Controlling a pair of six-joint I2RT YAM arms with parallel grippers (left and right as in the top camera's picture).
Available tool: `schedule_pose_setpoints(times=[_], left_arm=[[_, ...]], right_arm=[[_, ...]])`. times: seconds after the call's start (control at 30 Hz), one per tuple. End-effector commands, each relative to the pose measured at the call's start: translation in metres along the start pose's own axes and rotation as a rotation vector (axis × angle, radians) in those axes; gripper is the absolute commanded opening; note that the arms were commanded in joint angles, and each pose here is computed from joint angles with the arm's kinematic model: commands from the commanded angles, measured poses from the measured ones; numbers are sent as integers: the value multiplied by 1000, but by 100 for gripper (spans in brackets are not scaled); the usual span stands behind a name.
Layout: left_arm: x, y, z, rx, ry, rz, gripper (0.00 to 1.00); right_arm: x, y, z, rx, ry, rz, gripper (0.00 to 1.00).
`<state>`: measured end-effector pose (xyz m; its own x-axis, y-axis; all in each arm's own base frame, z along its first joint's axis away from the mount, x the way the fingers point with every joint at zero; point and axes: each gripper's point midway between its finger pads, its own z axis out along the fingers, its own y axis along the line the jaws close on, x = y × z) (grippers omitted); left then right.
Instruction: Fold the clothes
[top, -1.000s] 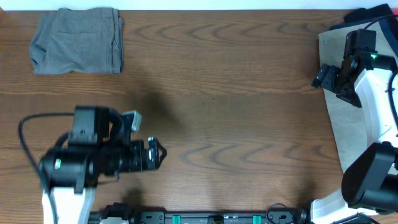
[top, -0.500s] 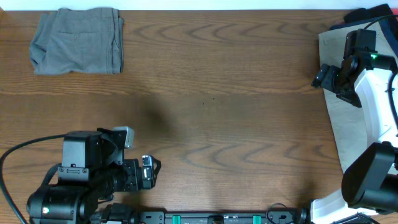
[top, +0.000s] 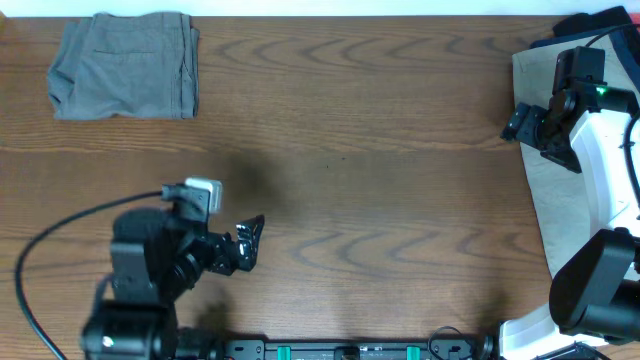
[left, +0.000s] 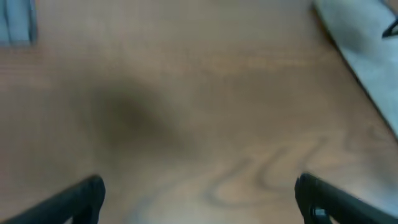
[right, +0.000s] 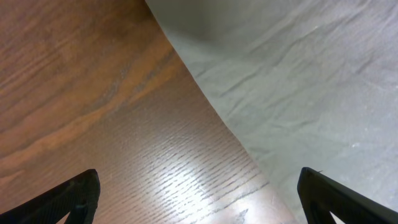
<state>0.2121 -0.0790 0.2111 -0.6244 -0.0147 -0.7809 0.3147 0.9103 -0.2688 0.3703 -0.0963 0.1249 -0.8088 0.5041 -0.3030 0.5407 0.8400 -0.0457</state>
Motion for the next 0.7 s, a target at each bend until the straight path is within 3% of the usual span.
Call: schedule_pose_setpoints(times=[0.0, 0.17, 0.43, 0.67], left_arm=[[19, 4, 6, 1, -57, 91, 98], [46, 12, 13, -10, -117, 105, 98], [31, 35, 20, -121, -353, 165, 98], [29, 58, 22, -214, -436, 154, 98]], right_arm=[[-6, -3, -7, 5, -26, 8, 99], [-6, -3, -7, 5, -26, 8, 99], [-6, -3, -7, 5, -26, 8, 99], [-6, -3, -7, 5, -26, 8, 99]])
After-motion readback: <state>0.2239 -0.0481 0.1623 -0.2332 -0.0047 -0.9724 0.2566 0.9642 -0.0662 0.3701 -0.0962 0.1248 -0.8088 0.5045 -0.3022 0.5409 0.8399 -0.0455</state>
